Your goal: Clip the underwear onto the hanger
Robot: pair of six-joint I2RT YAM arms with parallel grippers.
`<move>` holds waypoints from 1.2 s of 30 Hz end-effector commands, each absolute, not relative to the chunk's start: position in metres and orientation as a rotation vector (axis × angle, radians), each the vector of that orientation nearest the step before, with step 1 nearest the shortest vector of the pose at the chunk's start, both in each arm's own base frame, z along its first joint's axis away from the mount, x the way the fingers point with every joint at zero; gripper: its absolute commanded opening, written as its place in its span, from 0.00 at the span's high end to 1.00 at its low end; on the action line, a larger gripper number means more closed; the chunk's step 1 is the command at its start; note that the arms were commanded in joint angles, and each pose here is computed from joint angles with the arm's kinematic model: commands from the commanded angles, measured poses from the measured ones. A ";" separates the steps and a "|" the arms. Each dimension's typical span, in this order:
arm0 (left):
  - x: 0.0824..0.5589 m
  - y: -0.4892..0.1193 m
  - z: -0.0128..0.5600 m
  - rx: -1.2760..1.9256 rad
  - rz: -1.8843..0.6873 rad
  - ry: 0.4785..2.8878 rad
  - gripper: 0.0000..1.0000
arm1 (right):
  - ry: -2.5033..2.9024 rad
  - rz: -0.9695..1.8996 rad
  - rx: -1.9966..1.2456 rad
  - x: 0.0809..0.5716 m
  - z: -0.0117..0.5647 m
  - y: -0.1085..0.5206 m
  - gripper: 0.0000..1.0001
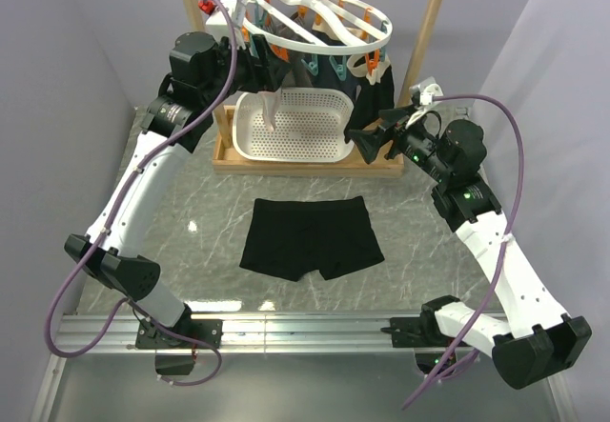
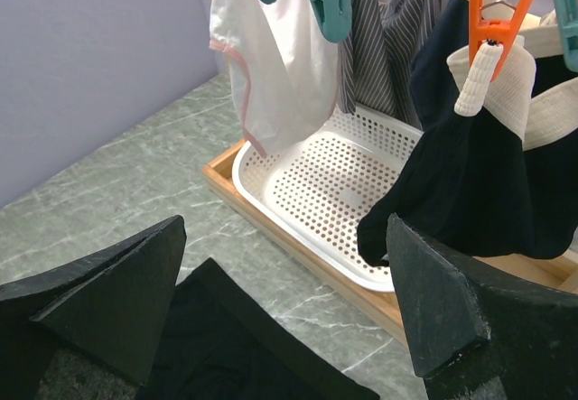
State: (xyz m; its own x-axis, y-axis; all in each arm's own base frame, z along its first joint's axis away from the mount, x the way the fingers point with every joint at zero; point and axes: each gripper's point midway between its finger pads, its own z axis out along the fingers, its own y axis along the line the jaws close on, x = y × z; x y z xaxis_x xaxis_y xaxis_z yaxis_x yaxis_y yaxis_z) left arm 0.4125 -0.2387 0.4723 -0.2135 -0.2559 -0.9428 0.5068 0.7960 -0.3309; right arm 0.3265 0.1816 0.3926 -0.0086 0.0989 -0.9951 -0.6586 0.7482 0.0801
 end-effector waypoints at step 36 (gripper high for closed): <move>0.424 -0.245 0.519 0.195 -0.730 1.497 0.79 | 1.388 0.771 -0.579 0.326 0.415 0.221 0.05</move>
State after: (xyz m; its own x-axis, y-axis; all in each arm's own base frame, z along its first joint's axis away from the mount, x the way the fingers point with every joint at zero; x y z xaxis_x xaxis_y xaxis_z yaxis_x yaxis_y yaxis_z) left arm 0.4348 -0.2483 0.4869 -0.1663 -0.2805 -0.9453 0.5171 0.7915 -0.3258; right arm 0.3310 0.2144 0.3793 -0.0683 0.0924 -0.9934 -0.7410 0.6621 0.1126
